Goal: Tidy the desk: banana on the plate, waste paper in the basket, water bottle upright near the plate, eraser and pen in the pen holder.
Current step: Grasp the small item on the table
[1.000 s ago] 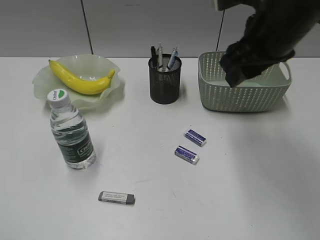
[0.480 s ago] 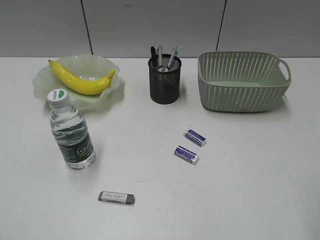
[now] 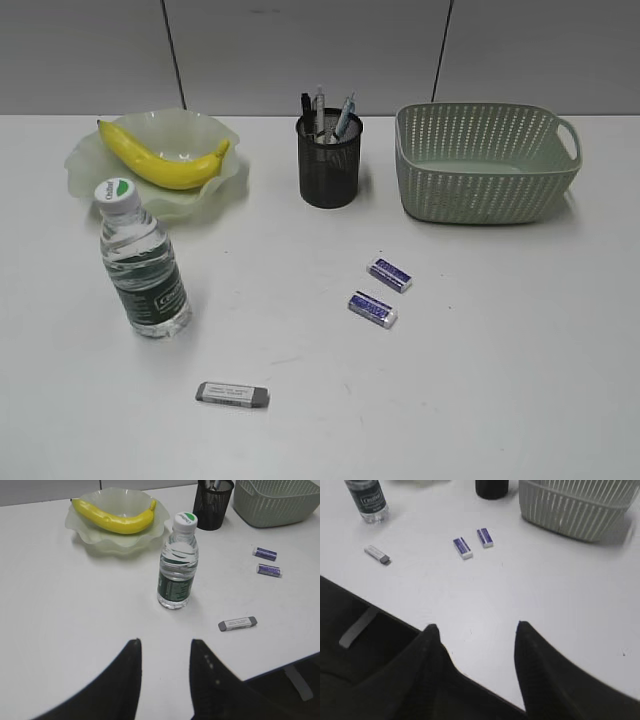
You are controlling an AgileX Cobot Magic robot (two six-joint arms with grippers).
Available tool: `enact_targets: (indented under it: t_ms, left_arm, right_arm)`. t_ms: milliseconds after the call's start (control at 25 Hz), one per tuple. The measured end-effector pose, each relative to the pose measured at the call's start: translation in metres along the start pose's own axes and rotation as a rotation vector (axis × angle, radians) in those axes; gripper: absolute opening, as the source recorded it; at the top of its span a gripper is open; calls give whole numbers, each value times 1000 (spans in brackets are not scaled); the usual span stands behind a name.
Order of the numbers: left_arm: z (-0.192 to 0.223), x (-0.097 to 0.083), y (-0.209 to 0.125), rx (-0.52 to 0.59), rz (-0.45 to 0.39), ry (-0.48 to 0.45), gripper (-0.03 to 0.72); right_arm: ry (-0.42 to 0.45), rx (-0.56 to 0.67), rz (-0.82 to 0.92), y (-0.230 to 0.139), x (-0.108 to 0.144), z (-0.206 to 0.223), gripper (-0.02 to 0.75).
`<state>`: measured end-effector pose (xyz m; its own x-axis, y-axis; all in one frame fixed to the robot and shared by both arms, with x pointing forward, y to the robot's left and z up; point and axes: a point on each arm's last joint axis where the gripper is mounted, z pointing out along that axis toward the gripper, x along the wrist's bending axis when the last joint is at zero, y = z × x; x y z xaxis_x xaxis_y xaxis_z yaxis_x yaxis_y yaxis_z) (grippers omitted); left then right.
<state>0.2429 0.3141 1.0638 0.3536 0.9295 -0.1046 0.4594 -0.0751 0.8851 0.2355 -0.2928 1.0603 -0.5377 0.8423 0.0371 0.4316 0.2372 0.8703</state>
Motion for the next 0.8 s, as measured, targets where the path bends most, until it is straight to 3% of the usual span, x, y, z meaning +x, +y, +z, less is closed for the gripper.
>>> enact_targets:
  t_ms: [120, 520, 800]
  left_arm:
    - [5, -2, 3, 35, 2, 2, 248]
    - [61, -28, 43, 220, 13, -79, 248]
    - [149, -54, 55, 500, -18, -134, 248]
  right_arm:
    - [1, -67, -5, -6, 1, -8, 379]
    - [-1, -78, -6, -7, 0, -5, 372]
    - [-1, -79, -6, -7, 0, -5, 372]
